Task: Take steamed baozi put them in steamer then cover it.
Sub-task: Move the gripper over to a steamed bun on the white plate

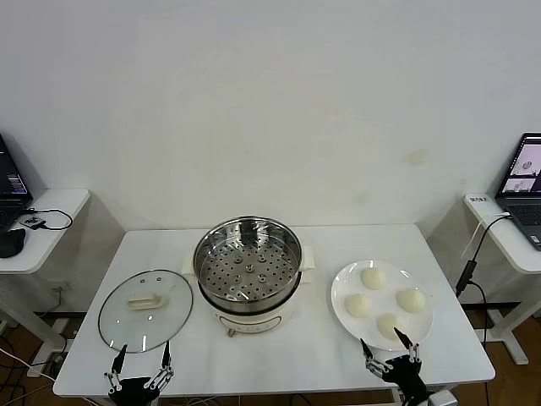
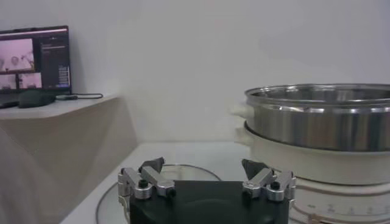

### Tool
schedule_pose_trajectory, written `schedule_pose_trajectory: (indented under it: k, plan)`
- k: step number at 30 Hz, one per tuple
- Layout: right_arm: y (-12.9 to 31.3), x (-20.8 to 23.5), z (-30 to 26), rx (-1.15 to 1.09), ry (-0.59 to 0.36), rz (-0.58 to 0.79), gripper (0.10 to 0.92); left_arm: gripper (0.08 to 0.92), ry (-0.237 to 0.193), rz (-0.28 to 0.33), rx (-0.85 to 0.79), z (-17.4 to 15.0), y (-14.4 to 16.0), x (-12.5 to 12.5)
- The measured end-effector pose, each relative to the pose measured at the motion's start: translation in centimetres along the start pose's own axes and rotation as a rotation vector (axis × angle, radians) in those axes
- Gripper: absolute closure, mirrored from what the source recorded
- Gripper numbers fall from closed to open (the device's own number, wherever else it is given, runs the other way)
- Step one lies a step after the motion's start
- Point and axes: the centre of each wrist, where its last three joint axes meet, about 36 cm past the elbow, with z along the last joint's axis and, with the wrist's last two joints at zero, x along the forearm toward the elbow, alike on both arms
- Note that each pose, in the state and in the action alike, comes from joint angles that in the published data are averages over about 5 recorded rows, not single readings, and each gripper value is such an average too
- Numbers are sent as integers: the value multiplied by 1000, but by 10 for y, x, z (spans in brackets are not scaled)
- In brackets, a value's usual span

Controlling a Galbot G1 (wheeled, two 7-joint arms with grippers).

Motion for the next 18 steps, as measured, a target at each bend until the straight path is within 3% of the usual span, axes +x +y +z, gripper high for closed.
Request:
schedule_pose_trajectory:
  k: [10,18]
  plan:
    - [-49,-41,-36,371,-1,11,200,177,-5,-24,-32,5,0,0]
    - [-101,-93,-84,643,47,-98,199,177,-23,-39,-62,5,3,1]
